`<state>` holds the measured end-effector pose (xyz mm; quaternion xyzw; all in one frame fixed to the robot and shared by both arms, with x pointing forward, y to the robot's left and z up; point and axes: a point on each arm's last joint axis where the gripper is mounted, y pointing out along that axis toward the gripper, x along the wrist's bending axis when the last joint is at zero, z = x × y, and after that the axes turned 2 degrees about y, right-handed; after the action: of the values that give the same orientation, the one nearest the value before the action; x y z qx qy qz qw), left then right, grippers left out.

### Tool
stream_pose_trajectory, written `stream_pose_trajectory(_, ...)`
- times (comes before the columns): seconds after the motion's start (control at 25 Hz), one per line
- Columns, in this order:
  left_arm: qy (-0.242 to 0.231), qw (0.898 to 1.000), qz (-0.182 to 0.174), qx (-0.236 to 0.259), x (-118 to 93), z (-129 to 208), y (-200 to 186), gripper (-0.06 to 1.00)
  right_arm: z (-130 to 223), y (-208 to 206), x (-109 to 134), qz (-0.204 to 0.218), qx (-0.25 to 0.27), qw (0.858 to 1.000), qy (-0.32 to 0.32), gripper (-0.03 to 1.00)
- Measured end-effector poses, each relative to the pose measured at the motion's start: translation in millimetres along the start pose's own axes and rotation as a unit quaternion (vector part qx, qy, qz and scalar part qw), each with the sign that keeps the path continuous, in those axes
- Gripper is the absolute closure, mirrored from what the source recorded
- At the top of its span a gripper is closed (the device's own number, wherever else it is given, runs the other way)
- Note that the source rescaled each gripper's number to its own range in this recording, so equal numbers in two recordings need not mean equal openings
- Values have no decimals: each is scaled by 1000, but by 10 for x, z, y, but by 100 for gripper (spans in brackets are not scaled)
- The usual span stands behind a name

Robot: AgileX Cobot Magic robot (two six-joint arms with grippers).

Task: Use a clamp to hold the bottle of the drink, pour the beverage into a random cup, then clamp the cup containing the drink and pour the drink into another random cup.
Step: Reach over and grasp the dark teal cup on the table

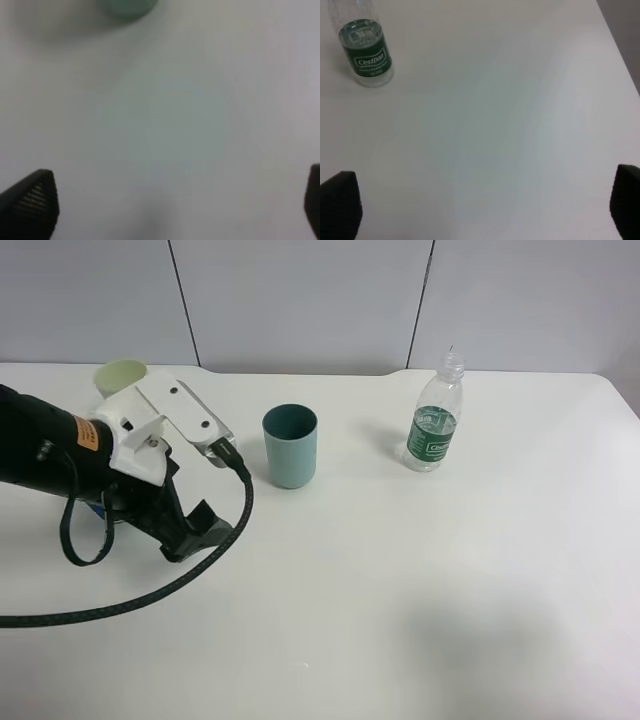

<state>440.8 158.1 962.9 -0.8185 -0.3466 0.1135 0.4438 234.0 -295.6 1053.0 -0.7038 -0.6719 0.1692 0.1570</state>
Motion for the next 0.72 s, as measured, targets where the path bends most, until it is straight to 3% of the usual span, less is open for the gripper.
stream_pose_trajectory(0.48,13,1000,-4,-24,-108,-35,381,-6,1,0,-9,5,0,1000,8,-3)
stream_pose_trajectory(0.72,8,998,-23,-61,-83,-74,519,-6,1,0,-9,5,0,1000,11,-3)
